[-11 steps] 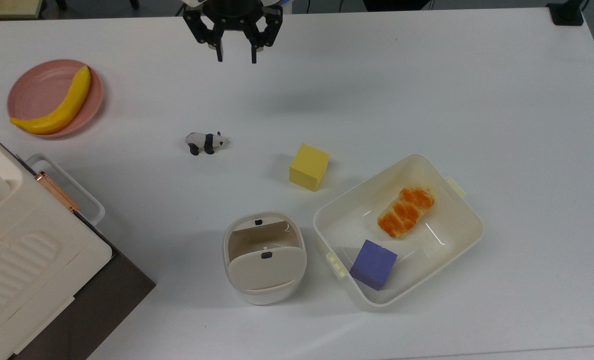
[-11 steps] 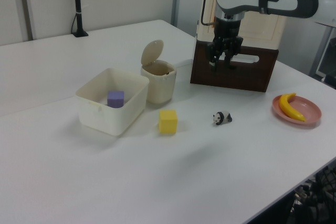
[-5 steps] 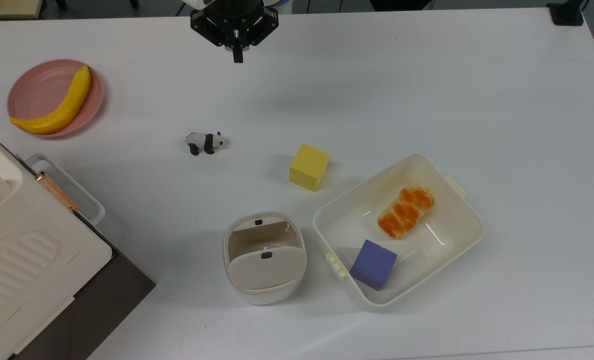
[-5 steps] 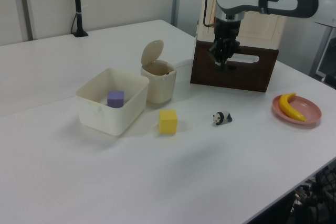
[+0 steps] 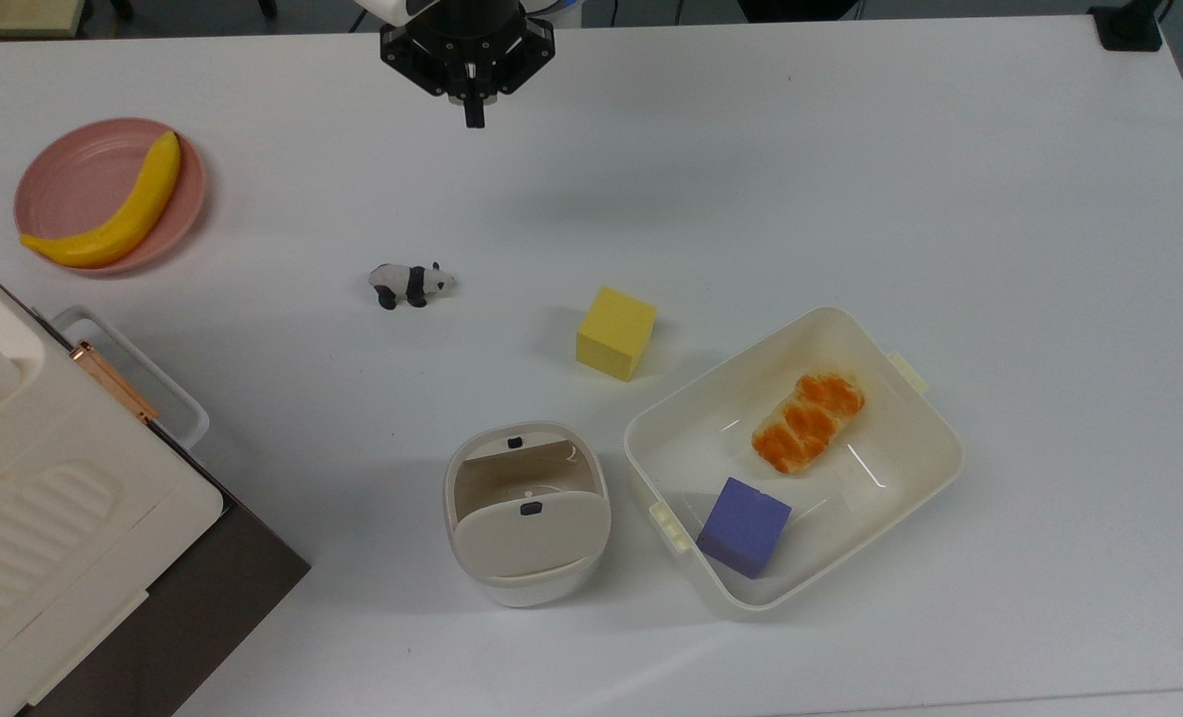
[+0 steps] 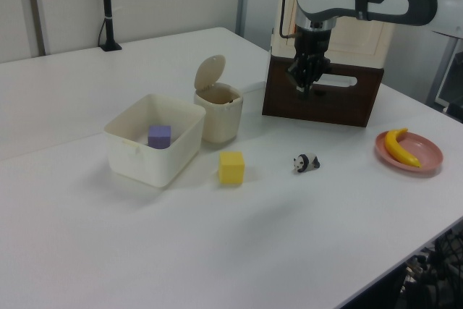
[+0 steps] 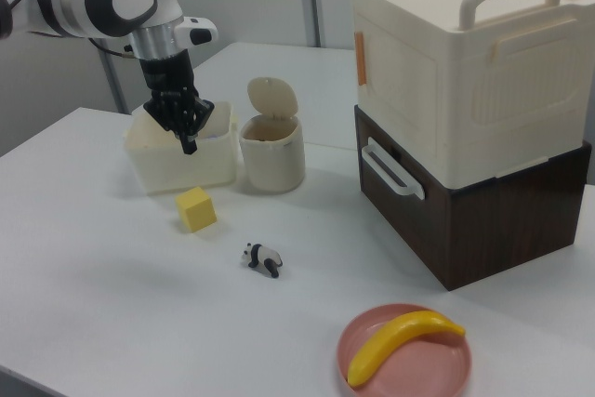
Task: Close the trash can
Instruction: 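Move the gripper over the cream trash can behind its open lid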
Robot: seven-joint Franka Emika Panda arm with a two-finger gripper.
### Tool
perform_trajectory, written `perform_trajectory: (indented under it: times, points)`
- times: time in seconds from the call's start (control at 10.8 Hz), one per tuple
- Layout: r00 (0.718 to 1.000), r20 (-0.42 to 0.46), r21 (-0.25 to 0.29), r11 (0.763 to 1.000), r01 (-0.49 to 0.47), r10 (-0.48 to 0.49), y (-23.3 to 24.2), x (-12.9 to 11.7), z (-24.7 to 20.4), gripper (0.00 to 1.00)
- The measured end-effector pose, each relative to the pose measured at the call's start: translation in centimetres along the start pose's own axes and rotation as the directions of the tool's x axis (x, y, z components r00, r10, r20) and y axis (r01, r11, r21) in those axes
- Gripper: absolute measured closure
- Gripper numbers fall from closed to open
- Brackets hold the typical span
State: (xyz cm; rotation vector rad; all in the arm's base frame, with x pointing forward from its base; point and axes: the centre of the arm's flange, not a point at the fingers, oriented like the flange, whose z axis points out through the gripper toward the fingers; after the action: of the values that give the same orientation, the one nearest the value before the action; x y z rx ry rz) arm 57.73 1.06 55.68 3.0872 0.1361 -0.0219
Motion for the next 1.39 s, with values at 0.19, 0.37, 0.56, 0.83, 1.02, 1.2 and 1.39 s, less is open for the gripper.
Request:
perform_trajectory:
  times: [0.19,0.37,0.56,0.83,1.02,1.2,1.39]
  points:
    - [1.000,-0.001,0.001,1.000,0.000,0.000,0.0,0.4,0.1,0.99]
    - [1.000,-0.017,0.005,1.000,-0.001,0.001,0.3,2.2,-0.1,0.99]
    - [0.993,-0.115,0.006,1.000,-0.002,0.003,0.6,5.1,-0.5,0.99]
    - [0.931,-0.365,0.009,1.000,0.007,-0.003,-0.1,9.0,-1.3,0.99]
    - [0.848,-0.530,0.006,1.000,0.023,-0.017,-1.3,12.0,-0.2,0.99]
    - [0.761,-0.649,0.004,1.000,0.023,-0.014,-1.5,13.9,0.8,0.99]
    - [0.654,-0.756,0.003,1.000,0.024,-0.014,-1.9,15.2,1.3,0.99]
